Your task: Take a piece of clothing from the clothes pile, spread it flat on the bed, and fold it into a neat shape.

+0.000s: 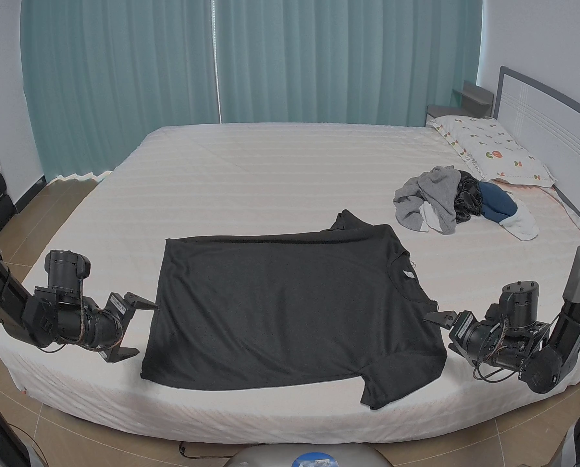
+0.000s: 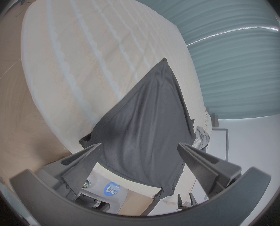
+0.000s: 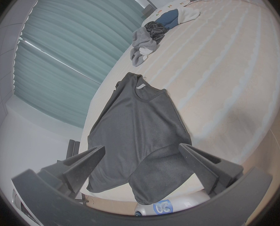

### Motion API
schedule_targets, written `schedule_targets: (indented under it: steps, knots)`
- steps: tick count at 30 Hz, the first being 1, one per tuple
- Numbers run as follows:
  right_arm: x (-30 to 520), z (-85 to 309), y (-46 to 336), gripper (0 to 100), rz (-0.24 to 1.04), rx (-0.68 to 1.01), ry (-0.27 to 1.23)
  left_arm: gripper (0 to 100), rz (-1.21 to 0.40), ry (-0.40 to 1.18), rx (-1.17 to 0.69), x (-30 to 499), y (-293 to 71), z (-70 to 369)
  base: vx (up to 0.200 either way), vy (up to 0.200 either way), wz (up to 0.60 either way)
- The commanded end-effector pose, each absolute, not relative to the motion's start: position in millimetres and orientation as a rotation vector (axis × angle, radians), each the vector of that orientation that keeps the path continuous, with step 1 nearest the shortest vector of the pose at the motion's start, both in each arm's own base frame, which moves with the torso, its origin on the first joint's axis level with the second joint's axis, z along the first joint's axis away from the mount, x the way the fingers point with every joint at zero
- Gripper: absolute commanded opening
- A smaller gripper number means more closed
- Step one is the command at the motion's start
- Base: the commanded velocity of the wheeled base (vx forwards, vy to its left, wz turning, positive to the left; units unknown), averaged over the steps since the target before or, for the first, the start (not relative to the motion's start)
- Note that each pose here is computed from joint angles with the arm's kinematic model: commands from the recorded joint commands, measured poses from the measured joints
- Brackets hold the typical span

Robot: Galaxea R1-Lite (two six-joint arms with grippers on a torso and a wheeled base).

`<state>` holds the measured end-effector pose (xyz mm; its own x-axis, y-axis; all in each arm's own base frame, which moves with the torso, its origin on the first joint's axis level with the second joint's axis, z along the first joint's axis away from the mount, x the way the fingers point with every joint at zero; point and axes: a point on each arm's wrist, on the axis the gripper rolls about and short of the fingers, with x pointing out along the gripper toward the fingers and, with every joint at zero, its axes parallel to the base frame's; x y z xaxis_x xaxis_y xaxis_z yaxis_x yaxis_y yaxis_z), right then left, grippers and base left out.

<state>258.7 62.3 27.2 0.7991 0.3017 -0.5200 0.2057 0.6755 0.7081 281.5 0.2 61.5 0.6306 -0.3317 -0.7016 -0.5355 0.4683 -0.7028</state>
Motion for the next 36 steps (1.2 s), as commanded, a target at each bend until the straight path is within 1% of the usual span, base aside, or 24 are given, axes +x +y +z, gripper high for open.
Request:
schedule_targets:
  steps: [1,6,9,13,14,19,27,36]
  knots:
    - [258,27,64,100,0.063,0.841,0.666,100,0.145,0.935,-1.115,281,-2,61,0.0,-0.2,0.0]
    - [257,26,63,100,0.062,0.838,0.67,100,0.146,0.935,-1.1,278,-2,61,0.0,0.0,0.0]
    - [256,27,64,100,0.066,0.836,0.672,100,0.149,0.924,-1.077,277,5,60,0.0,0.0,0.0]
    - [256,26,65,100,0.068,0.833,0.675,100,0.138,0.955,-0.959,267,16,49,0.0,0.0,0.0]
    - [255,26,65,100,0.068,0.833,0.676,100,0.13,0.978,-0.898,261,19,42,0.0,0.0,0.0]
    - [254,26,66,100,0.068,0.832,0.68,100,0.113,1.026,-0.795,254,22,30,0.0,0.0,0.0]
    - [255,26,66,100,0.068,0.832,0.68,100,0.145,1.068,-0.782,258,22,16,0.0,0.0,0.0]
    - [255,26,65,100,0.066,0.832,0.679,100,0.169,1.046,-0.773,264,23,3,0.0,0.0,0.0]
